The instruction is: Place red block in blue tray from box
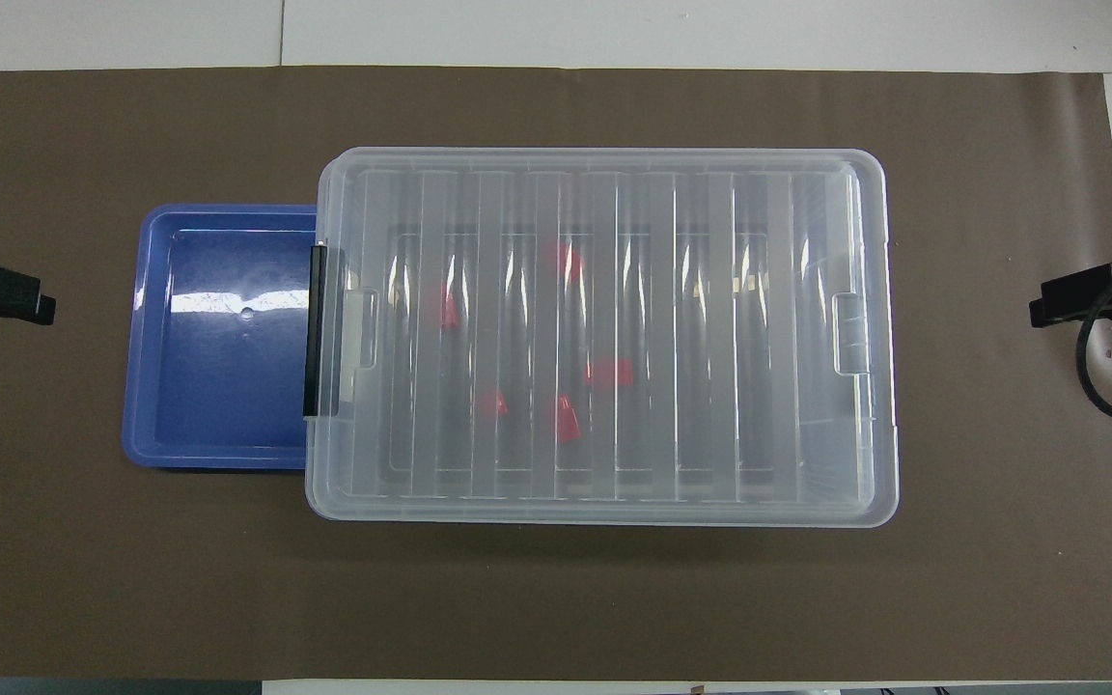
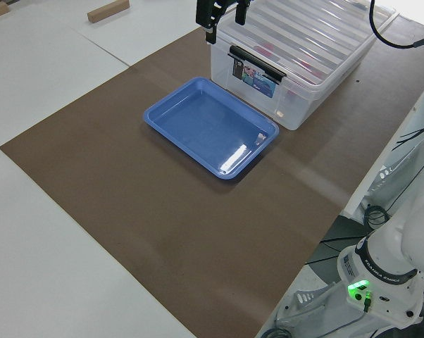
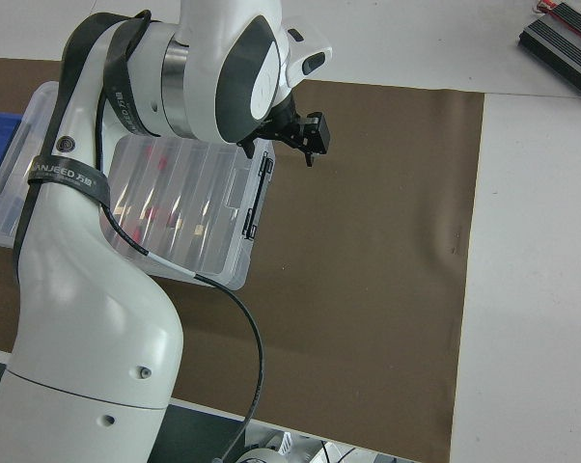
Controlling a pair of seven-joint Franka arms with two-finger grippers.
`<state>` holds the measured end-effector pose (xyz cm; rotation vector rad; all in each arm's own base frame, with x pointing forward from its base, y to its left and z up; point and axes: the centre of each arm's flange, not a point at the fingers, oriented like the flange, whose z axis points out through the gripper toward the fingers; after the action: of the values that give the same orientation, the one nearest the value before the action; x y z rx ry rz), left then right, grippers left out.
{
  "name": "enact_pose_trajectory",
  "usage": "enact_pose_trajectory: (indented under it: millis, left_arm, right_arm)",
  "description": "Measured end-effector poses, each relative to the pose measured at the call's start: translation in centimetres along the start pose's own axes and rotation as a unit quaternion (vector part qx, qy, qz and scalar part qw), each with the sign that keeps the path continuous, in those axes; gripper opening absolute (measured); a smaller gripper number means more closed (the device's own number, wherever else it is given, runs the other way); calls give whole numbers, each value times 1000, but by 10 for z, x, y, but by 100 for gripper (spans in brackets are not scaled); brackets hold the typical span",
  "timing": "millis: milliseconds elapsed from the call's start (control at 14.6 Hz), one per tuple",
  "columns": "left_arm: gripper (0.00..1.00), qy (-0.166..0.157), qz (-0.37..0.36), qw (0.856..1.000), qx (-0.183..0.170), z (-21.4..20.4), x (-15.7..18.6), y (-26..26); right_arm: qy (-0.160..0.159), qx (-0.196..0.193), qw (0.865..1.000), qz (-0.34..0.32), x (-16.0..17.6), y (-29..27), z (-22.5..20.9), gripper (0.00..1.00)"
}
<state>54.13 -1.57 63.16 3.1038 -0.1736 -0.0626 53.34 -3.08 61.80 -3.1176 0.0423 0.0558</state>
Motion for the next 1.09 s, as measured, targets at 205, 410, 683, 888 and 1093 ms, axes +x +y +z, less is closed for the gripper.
enact_pose_trajectory:
  millis: [205,410,683,888,1093]
  left_arm:
    - [100,0,0,1000,0,0,0,0]
    - [100,0,0,1000,0,0,0,0]
    - [100,0,0,1000,0,0,0,0]
    - [100,0,0,1000,0,0,0,0]
    - [100,0,0,1000,0,0,0,0]
  right_arm:
    - [0,0,1000,0,0,0,0,100]
    - [0,0,1000,0,0,0,0,100]
    - [2,1,1000,0,1,-3,1,100]
    - [35,2,999,21,8,-41,25,100]
    - [46,3,999,20,3,-71,63,100]
